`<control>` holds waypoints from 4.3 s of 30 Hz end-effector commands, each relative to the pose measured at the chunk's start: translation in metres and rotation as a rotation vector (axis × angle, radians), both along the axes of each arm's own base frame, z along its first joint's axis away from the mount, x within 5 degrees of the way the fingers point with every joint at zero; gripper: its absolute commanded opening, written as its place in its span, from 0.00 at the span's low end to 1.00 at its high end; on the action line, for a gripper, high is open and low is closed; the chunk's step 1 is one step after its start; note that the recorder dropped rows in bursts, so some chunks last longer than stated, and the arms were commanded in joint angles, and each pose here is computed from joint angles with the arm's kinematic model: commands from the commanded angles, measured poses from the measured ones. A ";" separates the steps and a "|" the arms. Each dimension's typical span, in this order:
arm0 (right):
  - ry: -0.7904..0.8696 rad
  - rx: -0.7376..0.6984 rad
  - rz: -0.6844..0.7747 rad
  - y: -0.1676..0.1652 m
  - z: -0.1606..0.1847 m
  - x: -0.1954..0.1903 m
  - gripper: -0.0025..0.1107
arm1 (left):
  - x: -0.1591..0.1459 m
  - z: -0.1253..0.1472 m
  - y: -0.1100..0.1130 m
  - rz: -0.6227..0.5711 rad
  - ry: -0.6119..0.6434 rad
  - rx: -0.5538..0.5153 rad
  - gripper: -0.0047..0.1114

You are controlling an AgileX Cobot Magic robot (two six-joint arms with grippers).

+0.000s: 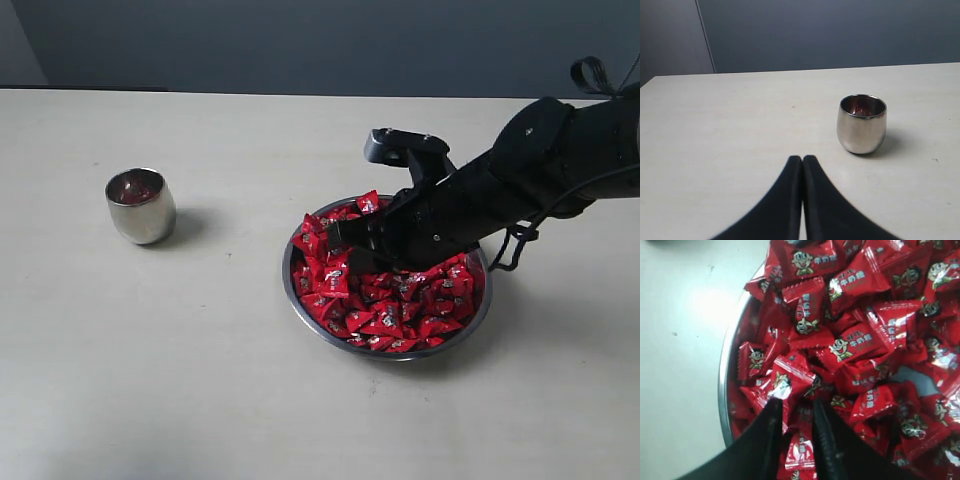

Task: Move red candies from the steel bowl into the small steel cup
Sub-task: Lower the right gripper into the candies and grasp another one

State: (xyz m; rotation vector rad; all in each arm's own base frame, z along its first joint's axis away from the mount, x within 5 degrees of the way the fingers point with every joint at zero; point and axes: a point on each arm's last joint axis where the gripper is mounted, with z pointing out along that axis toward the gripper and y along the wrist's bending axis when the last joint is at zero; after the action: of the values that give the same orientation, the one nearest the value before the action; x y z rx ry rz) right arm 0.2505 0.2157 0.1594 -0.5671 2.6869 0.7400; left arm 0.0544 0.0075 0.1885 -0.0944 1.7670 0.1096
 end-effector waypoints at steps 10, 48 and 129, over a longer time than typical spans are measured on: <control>0.036 0.063 0.013 0.008 -0.007 0.000 0.22 | 0.000 -0.001 0.000 0.001 -0.001 -0.003 0.04; 0.017 0.061 0.024 0.008 -0.010 0.002 0.39 | 0.000 -0.001 0.000 0.001 -0.001 -0.003 0.04; 0.121 0.105 0.036 0.044 -0.039 0.001 0.39 | 0.000 -0.001 0.000 0.001 -0.001 -0.003 0.04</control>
State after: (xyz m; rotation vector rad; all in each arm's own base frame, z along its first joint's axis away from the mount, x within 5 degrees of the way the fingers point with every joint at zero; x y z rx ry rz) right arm 0.2511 0.2554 0.1171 -0.5436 2.7442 0.9247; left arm 0.0544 0.0075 0.1885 -0.0944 1.7670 0.1096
